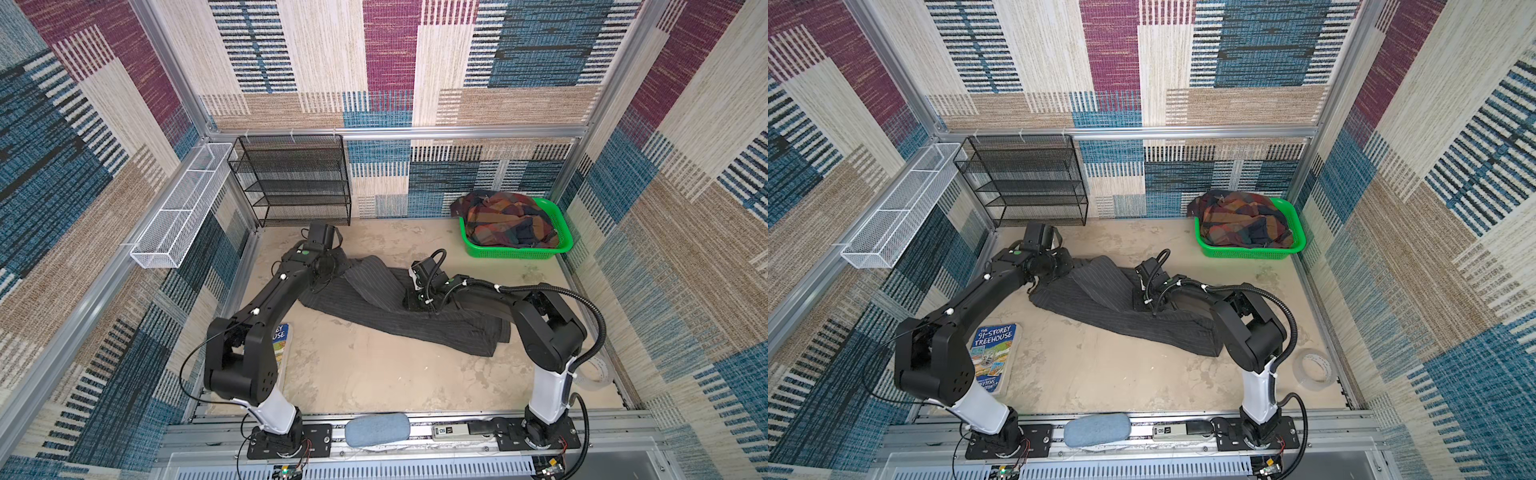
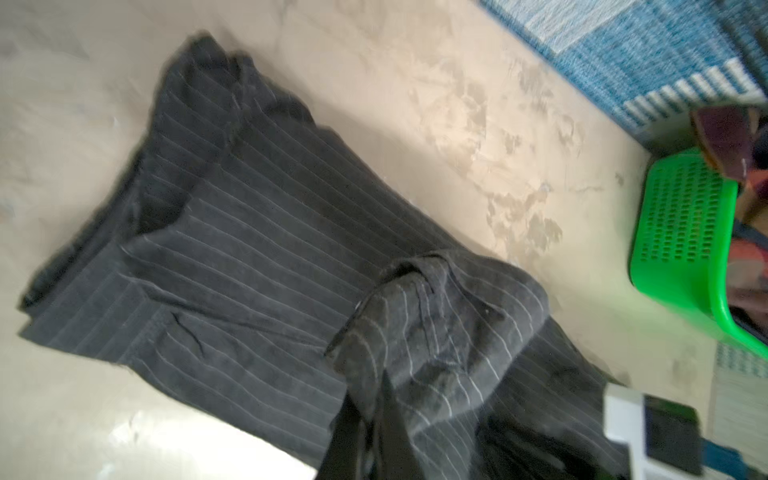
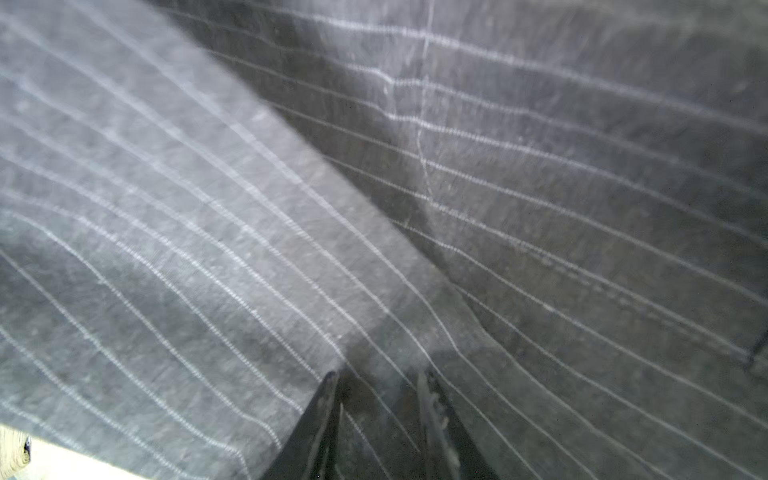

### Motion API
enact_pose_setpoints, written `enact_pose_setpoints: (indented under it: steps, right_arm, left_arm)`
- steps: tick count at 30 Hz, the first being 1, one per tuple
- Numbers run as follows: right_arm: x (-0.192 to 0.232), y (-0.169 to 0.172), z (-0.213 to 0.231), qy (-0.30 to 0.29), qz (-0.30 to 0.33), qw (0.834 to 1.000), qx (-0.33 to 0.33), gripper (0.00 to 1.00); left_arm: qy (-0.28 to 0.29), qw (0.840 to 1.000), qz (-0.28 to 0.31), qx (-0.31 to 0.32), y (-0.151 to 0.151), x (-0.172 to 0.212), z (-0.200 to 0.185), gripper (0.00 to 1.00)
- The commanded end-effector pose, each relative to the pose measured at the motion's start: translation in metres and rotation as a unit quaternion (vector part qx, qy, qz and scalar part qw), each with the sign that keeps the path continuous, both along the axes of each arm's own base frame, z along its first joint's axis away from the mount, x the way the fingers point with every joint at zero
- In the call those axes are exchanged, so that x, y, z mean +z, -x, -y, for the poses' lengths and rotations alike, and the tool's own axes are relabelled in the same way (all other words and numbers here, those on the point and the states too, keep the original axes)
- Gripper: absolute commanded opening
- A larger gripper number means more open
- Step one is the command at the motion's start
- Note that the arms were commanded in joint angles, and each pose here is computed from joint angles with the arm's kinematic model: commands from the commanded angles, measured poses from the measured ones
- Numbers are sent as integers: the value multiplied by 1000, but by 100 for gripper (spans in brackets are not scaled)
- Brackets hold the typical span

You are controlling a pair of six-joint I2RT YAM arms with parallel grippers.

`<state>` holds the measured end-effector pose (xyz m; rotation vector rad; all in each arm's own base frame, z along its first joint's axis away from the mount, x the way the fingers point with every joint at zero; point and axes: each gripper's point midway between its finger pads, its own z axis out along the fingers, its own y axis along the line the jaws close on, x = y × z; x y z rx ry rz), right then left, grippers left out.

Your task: Fold and stack the long sleeve shirts

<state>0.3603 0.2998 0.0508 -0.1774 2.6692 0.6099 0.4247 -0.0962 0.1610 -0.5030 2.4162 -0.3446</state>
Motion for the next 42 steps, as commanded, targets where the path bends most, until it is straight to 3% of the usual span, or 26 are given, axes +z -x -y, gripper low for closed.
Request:
enact_pose_setpoints:
  steps: [1,6,12,14,16,18,20,21,22,26,32,38,40,42]
  right_arm:
    - [18,-10,2,-3,26,999,-21,38]
    - [48,-14,5,-10,54,998,-33,40]
    - [80,-14,15,-1,81,996,-41,41]
    - [89,-15,20,2,91,995,-46,42]
    - [90,-14,21,3,92,995,-44,42]
    - [91,-13,18,2,87,996,-36,42]
    - [91,-12,16,-2,83,996,-32,42]
    - [92,-11,15,-7,82,996,-30,42]
    - [92,-11,14,-11,82,996,-29,43]
    - [91,-9,6,-22,72,997,-14,43]
    - [78,-8,-22,-39,56,998,18,42]
    - [65,-8,-47,-61,48,996,38,41]
    - [59,-10,-48,-59,45,997,34,41]
    - [53,-9,-46,-53,40,997,31,40]
  left_arm:
    - [-52,987,147,41,-31,36,-23,0]
    - [-64,984,162,49,-29,10,-28,0]
    - [-27,998,60,-7,-32,-41,-3,0]
    - [0,999,45,-19,-28,-45,7,11]
    - [28,999,28,-34,-21,-43,17,32]
    - [39,998,2,-43,-11,-42,21,38]
    - [38,998,-10,-41,1,-37,20,50]
    - [37,998,-6,-45,5,-31,19,64]
    - [28,998,-10,-47,10,-27,18,71]
    - [-16,998,-57,-33,30,-20,1,86]
    - [41,991,-122,28,49,-23,-19,86]
    - [107,985,-122,61,24,-19,-29,84]
    - [166,974,-142,63,17,-24,-23,84]
    - [275,944,-170,71,9,-36,-11,82]
